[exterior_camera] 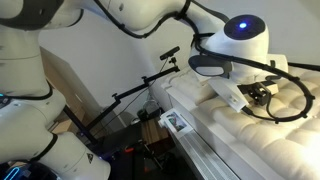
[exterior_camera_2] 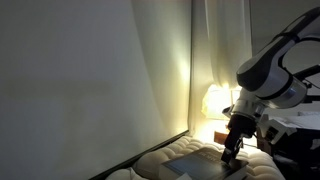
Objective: Pick up the black book and position it on top of the white book
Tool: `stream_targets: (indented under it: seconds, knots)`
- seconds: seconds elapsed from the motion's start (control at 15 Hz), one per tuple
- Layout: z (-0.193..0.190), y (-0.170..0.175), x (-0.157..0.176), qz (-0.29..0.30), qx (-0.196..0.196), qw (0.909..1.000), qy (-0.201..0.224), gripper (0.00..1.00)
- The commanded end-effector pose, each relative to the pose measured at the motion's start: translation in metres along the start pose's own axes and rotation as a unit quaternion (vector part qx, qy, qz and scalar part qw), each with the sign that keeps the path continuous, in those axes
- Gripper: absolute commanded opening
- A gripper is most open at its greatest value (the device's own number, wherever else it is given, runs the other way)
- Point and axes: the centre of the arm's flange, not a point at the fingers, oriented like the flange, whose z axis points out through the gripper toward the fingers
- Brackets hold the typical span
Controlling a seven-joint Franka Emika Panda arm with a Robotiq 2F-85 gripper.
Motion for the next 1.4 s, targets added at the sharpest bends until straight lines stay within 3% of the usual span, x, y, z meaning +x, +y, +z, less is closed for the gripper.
stream_targets:
  seconds: [0.0,0.4,0.73,1.13,1.2,1.27,1.33]
  knots:
    - [0.011,-0.003,0.006,0.02,-0.011,0.9987,-0.046,1.0]
    - [0.014,-0.011,0.007,0.025,-0.015,0.9955,-0.09,1.0]
    - [0.02,-0.006,0.015,-0.003,0.052,0.9921,-0.114,1.0]
    - [0.03,0.011,0.027,-0.009,0.086,0.988,-0.128,1.0]
    - [0.032,0.013,0.029,-0.007,0.087,0.9874,-0.132,0.96]
    - [0.034,0.015,0.03,-0.009,0.088,0.9877,-0.129,0.74]
    - [0.034,0.015,0.031,-0.01,0.092,0.9877,-0.126,0.71]
